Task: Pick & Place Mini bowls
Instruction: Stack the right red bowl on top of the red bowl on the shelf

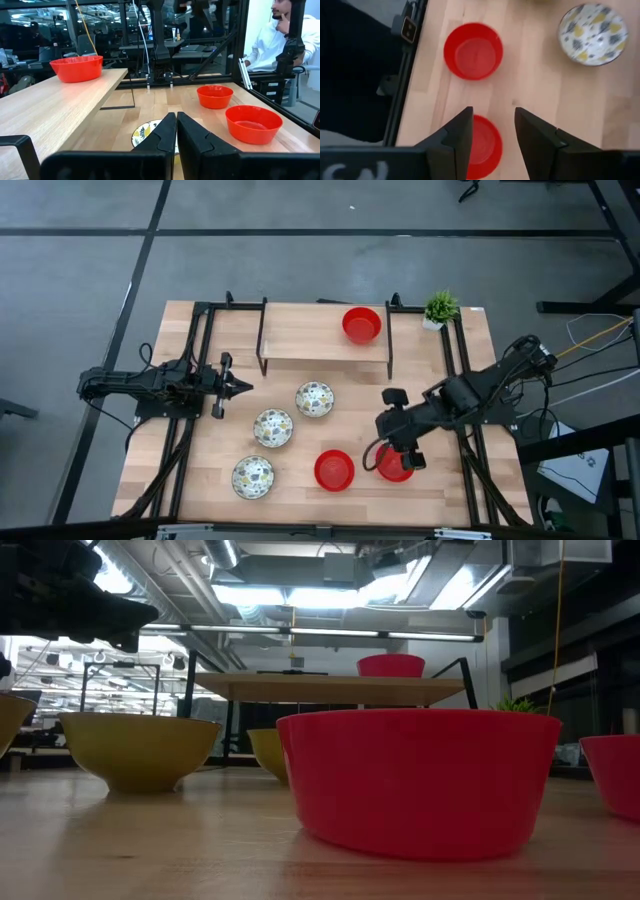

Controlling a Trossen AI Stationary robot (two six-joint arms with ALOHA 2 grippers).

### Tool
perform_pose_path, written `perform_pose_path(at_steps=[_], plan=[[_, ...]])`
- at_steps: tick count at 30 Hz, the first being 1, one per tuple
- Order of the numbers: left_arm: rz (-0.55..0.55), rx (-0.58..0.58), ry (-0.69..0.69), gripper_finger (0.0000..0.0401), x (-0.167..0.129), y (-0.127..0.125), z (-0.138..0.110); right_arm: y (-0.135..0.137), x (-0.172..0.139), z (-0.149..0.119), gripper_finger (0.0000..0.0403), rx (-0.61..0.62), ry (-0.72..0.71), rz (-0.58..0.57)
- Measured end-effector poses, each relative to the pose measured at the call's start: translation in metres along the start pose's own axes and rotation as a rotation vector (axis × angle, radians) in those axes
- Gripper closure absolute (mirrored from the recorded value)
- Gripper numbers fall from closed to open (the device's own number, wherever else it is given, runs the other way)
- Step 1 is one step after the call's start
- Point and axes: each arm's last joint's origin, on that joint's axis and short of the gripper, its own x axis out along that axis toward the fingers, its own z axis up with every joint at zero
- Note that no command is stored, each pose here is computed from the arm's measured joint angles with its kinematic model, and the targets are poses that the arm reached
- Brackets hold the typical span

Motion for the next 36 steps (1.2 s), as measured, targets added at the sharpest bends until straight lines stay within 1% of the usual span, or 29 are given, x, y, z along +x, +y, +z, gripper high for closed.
perform_pose_path(at_steps=[14,21,36], plan=[[0.000,0.000,0.000,0.0392,0.000,0.000,0.000,0.041,0.037,-0.008,0.0257,0.085,0.134,0.003],[0.000,0.000,0.000,0.0392,0.000,0.000,0.000,0.052,0.051,-0.015,0.0257,0.144,0.213,-0.036],[0.000,0.000,0.000,0.0388,0.000,0.000,0.000,0.073,0.093,-0.023,0.0257,0.200,0.322,-0.107]])
